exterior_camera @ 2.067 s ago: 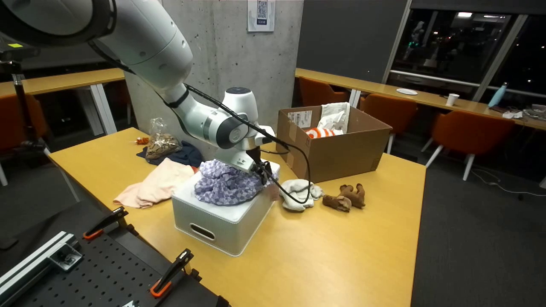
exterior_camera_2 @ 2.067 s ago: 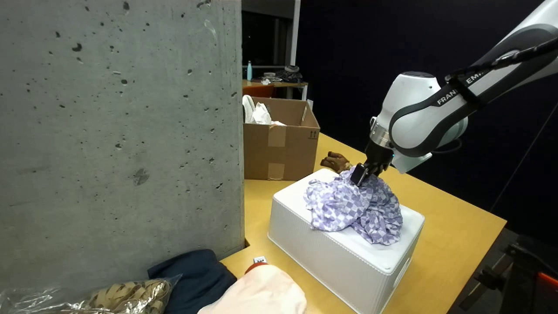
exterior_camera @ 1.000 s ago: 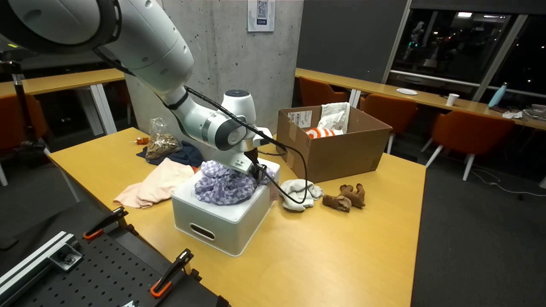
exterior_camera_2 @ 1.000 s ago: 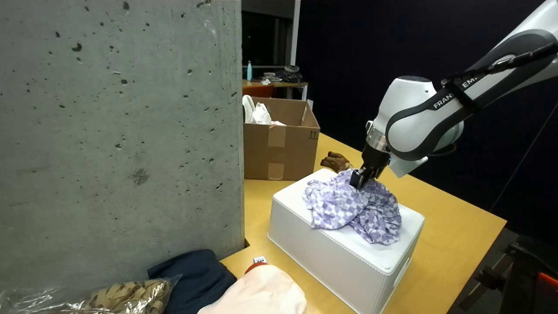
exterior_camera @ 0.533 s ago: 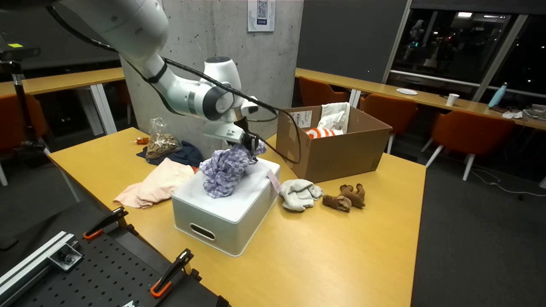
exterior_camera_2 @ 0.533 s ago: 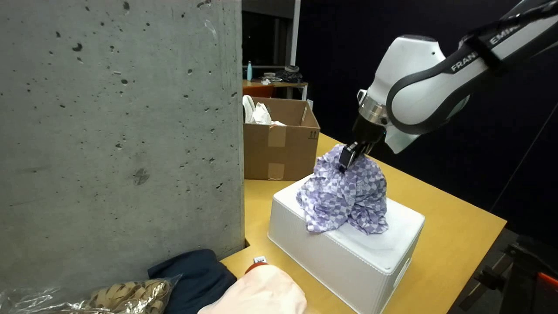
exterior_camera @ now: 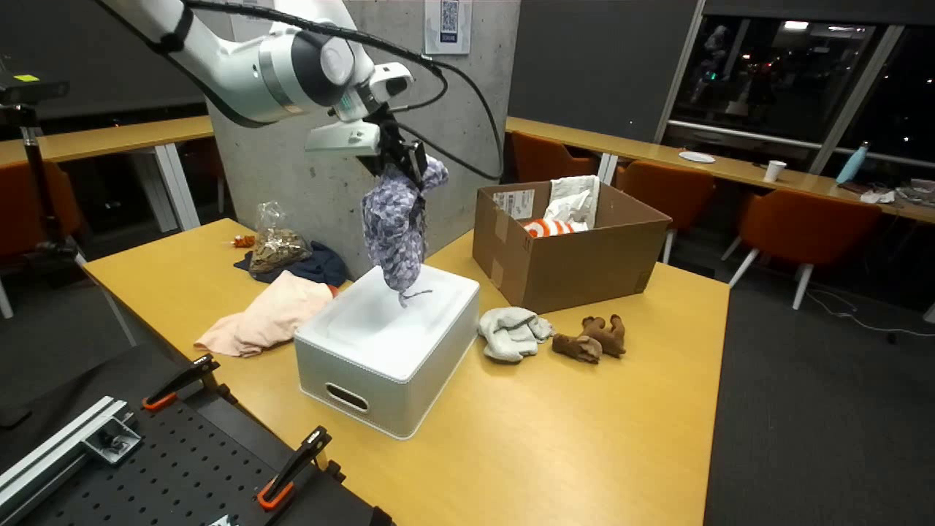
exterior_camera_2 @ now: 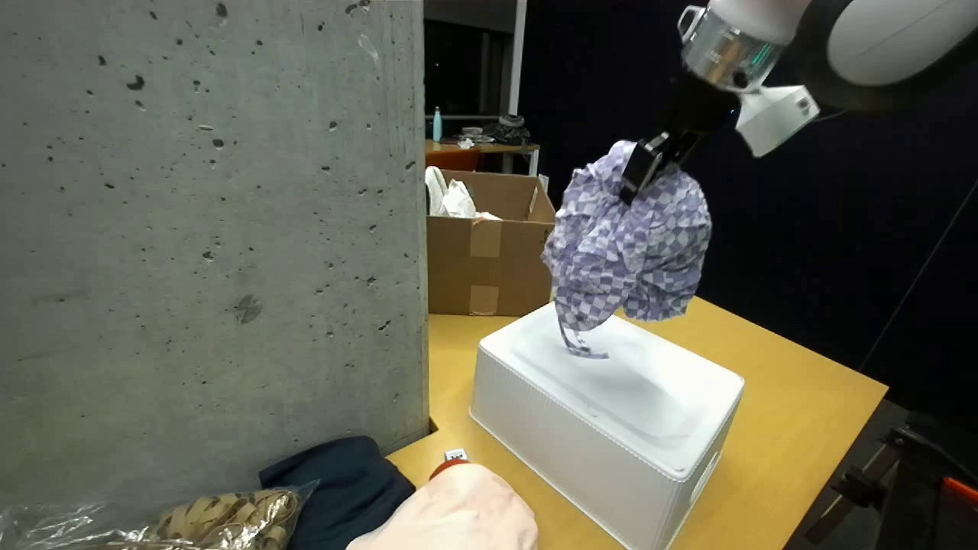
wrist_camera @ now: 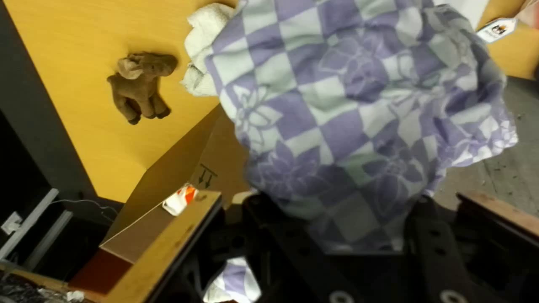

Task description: Pick up the checked blue shirt and put it on the yellow container on the white bucket, lift up the checked blue shirt with the yellow container and put them on the white bucket, lift up the checked blue shirt with the yellow container and put them on the table

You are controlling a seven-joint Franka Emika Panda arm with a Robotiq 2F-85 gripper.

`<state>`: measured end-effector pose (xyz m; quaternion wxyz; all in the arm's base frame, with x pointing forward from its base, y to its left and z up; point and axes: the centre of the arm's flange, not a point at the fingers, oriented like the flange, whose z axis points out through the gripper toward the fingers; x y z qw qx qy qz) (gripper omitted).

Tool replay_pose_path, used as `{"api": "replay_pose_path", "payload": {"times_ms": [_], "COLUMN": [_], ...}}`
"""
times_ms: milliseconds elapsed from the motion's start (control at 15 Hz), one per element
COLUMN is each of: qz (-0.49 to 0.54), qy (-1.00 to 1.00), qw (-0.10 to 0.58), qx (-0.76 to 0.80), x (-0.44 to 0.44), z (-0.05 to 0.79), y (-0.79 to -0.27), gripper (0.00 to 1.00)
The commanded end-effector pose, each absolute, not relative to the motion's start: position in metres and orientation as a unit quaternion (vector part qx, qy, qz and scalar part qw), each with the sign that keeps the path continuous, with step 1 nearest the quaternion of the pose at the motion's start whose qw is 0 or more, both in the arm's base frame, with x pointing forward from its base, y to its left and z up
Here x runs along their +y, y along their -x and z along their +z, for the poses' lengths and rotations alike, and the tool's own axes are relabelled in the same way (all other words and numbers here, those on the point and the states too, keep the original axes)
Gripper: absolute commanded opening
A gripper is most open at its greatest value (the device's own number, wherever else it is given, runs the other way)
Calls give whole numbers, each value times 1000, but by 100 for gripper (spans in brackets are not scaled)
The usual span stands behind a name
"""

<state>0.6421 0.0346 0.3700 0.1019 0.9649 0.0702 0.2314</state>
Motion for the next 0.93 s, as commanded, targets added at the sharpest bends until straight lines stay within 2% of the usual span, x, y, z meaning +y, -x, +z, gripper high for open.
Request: {"api": "replay_pose_path", "payload": {"times_ms": [0, 333, 867], "qz": [251, 282, 282], "qy": [-961, -956, -953], "qw": [109, 56, -62], "qx": [49, 55, 95], "x": [18, -21, -61], "z": [444, 480, 406], "y": [-586, -553, -566], "gripper": [30, 30, 30]}}
